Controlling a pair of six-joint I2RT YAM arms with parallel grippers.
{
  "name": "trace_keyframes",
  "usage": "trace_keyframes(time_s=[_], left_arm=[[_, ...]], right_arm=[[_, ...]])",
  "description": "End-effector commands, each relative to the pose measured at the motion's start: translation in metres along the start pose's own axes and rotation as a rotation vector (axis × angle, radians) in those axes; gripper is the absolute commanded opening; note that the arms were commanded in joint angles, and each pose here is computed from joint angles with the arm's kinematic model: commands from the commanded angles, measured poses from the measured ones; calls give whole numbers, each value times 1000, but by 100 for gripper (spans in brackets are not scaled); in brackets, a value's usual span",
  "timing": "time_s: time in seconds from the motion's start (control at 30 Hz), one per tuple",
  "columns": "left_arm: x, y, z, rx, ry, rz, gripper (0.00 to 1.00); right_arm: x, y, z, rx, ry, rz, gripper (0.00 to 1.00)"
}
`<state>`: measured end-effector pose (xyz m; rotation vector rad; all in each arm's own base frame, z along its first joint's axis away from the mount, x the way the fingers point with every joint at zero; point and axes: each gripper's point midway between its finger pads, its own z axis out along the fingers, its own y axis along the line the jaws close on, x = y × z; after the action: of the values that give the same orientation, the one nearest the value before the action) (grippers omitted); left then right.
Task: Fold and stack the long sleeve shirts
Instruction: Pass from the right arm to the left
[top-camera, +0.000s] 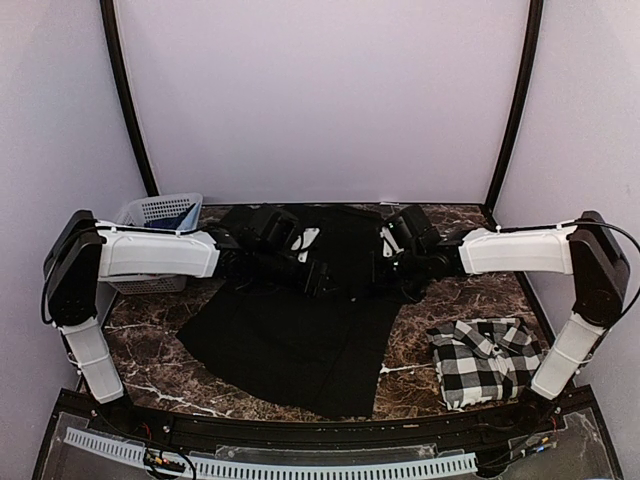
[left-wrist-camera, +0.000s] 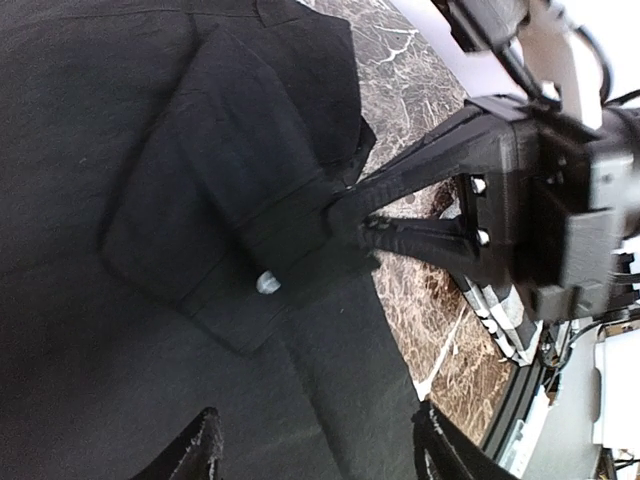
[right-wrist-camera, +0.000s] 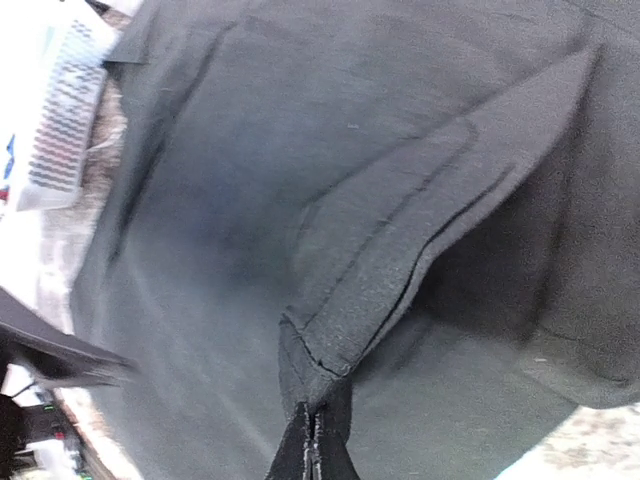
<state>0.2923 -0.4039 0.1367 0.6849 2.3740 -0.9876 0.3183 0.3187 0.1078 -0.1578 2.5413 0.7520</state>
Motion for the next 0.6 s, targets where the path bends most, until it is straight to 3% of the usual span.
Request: trace_keyframes(time_s=[0.0, 0.37, 0.57], left_arm=[[-18, -13, 11, -26, -66, 100, 67], [-23, 2, 35, -187, -106, 133, 72], [-31, 18, 45, -287, -130, 115, 67]], right_arm=[[-20, 40, -8, -176, -34, 51, 0], [-25, 49, -8, -278, -31, 131, 0], [-21, 45, -8, -282, -32, 151, 0]])
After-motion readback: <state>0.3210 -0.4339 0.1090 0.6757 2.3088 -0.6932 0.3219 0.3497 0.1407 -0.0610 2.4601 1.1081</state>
